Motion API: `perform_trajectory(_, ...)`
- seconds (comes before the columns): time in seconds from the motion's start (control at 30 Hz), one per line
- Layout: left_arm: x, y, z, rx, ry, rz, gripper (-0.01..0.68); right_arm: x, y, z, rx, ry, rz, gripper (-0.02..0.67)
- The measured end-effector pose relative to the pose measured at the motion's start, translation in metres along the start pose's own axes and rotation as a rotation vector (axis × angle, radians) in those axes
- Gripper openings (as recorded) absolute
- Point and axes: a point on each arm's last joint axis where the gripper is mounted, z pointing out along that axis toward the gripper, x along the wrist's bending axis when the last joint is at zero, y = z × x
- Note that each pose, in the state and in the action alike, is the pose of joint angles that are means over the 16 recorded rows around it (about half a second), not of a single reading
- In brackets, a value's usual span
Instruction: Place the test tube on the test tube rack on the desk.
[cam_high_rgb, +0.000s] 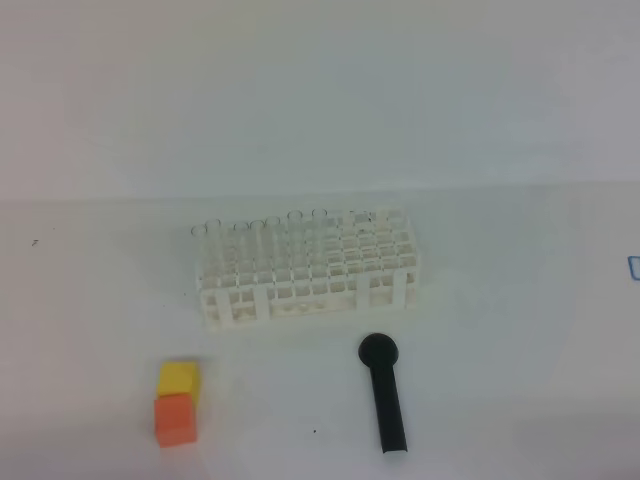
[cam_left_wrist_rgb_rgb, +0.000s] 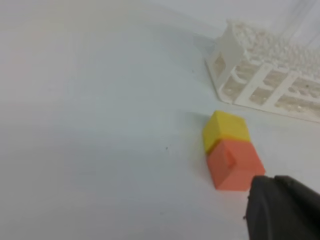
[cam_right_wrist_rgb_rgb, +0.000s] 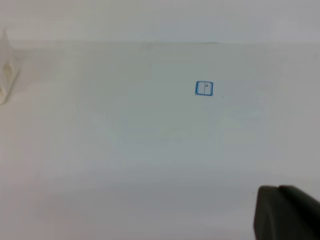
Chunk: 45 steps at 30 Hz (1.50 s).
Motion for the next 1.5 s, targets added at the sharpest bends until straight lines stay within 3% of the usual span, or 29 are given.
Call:
perform_trajectory(0.43, 0.0005, -0.0052, -0.0003, 0.058, 0.001, 0.158, -0.001, 0.0001, 0.0000, 0.0000, 0.000, 0.001, 0.000, -0.001)
perform_trajectory(1.5, -0.0003, -0.0036, -0.0001, 0.041, -0.007, 0.156, -0.001, 0.0001, 0.0000, 0.0000, 0.000, 0.002, 0.000, -0.001)
